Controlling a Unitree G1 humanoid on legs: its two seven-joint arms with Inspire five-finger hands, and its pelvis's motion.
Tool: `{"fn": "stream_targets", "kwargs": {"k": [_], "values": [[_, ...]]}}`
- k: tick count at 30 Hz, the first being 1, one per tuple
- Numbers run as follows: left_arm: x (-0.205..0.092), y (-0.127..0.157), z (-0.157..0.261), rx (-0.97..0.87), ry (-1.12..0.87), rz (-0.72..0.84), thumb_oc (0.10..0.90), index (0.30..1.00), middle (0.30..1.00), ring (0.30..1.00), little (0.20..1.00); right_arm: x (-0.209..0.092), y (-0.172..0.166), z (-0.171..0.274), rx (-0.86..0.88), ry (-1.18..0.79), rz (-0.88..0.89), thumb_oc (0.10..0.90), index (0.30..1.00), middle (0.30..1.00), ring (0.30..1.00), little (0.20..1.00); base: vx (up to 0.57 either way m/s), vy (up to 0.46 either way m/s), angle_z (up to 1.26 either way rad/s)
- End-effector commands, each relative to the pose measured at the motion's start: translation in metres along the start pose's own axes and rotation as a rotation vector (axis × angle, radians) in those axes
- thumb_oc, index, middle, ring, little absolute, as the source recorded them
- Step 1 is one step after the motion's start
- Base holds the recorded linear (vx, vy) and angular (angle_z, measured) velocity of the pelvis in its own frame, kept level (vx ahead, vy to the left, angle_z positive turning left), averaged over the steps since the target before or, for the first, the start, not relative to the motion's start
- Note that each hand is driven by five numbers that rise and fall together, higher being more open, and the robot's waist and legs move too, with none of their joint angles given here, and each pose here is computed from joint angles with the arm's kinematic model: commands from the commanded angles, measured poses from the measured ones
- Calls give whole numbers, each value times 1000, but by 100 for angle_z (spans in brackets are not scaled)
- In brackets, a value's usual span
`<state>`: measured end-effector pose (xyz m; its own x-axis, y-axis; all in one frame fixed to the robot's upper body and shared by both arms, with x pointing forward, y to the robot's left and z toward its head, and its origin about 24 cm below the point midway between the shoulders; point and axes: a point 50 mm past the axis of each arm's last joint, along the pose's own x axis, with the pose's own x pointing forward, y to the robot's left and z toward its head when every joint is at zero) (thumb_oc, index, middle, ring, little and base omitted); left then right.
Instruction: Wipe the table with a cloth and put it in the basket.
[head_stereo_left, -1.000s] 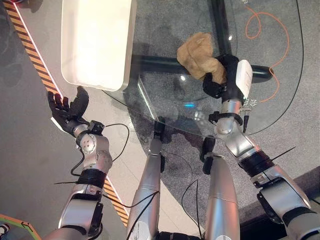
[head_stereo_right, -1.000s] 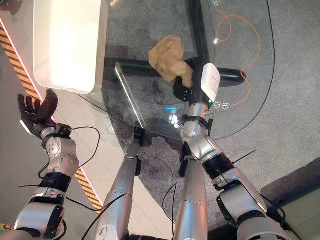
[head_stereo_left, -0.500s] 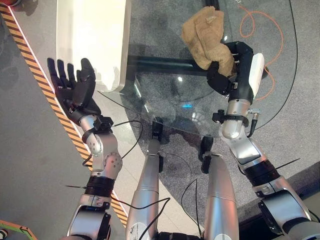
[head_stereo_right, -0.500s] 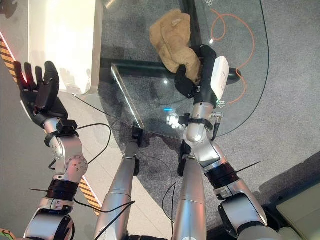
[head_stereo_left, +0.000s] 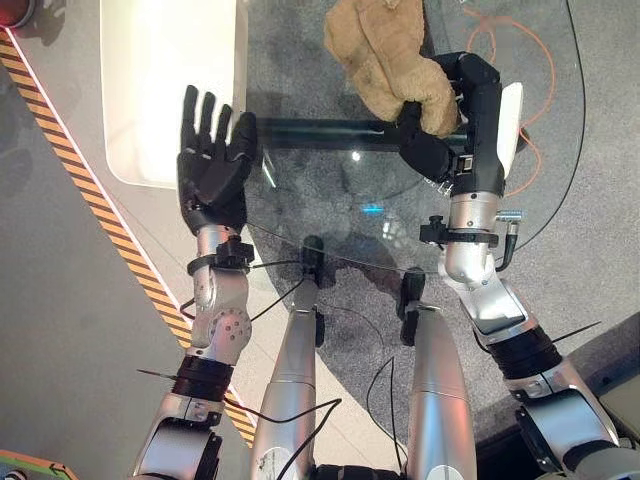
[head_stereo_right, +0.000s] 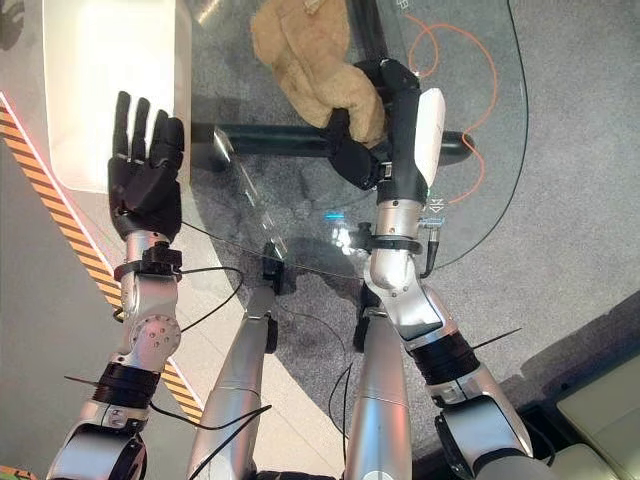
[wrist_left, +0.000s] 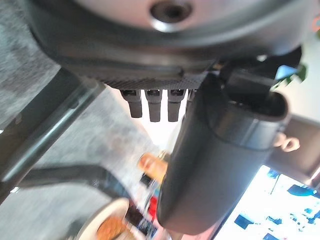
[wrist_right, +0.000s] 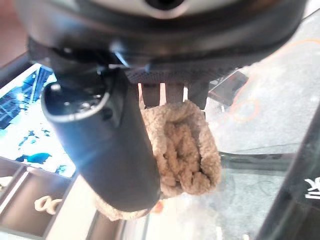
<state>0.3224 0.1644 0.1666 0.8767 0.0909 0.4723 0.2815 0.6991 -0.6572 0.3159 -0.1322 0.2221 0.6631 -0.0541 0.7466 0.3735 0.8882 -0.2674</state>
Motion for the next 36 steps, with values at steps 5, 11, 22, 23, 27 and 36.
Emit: {"fn": "stream_targets", "kwargs": {"k": [5, 11, 22, 23, 27, 36], "values": [[11, -44, 15, -182, -37, -281, 800, 900, 900, 900, 900, 10, 1, 92, 301, -421, 63, 100, 300, 300, 300, 200, 0, 0, 0], [15, -53, 6, -274, 26, -342, 800, 900, 900, 900, 900, 9, 15, 99, 340, -412, 196, 100, 300, 300, 300, 200, 0, 0, 0], [13, -78, 1, -370, 51, -481, 800, 900, 900, 900, 900, 1, 38, 102, 339, -373, 348, 100, 300, 300, 300, 200, 0, 0, 0], [13, -79, 1, -380, 51, -490, 800, 900, 900, 900, 900, 1, 39, 101, 338, -372, 355, 100, 300, 300, 300, 200, 0, 0, 0], [13, -83, 3, -406, 40, -513, 800, 900, 900, 900, 900, 0, 44, 102, 330, -364, 385, 100, 300, 300, 300, 200, 0, 0, 0], [13, -85, 14, -432, -47, -532, 800, 900, 900, 900, 900, -1, 47, 98, 295, -343, 392, 100, 300, 300, 300, 200, 0, 0, 0]]}}
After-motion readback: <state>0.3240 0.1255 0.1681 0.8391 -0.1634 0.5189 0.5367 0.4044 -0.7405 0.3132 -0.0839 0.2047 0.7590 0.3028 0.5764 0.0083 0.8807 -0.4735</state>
